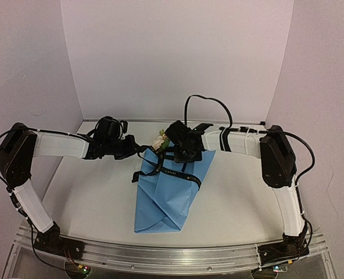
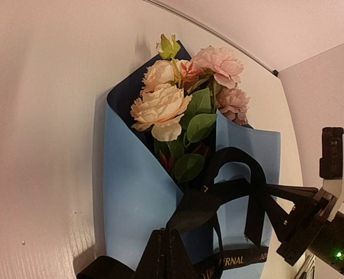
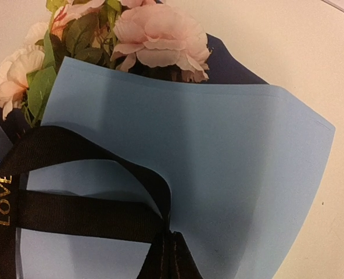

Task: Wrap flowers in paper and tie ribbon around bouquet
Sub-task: Cross the ribbon over the folded bouquet.

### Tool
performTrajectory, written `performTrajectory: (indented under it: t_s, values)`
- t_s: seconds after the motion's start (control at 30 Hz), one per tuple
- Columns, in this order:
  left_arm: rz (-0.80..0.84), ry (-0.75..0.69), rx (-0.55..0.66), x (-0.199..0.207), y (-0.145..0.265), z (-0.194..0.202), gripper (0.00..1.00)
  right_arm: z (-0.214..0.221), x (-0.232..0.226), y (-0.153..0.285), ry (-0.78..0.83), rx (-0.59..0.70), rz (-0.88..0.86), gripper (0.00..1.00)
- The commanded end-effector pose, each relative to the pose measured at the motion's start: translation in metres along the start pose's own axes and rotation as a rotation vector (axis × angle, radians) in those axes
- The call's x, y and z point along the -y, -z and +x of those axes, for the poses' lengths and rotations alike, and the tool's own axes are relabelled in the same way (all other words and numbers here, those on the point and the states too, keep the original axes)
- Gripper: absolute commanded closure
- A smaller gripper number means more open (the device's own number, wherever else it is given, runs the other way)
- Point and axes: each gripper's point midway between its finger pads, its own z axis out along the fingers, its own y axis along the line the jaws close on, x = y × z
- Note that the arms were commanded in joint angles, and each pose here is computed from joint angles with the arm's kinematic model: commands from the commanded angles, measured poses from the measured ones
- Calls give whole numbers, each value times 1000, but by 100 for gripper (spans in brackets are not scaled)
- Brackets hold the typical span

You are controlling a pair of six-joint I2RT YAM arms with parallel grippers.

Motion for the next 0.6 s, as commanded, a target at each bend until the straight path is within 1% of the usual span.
performTrajectory:
  t_s: [0.0, 0.07, 0.13, 0.27, 0.4, 0.57]
  values:
    - [90, -41, 87, 34, 16, -32, 100, -23, -14, 16, -75, 87, -85, 99]
    - [90, -44, 89, 35, 16, -33, 100, -25, -23, 21, -97, 94, -152, 98]
    - [88, -46, 89, 35, 16, -33, 100, -25, -29, 24, -119, 103, -204, 96]
    - [86, -48, 82, 34, 15, -32, 100, -16, -26, 20, -126, 86, -209, 80]
    - [85, -49, 80, 33, 14, -31, 100, -12, -14, 30, -132, 89, -199, 63]
    - [89, -51, 83, 34, 13, -32, 100, -21, -9, 54, -143, 109, -227, 53]
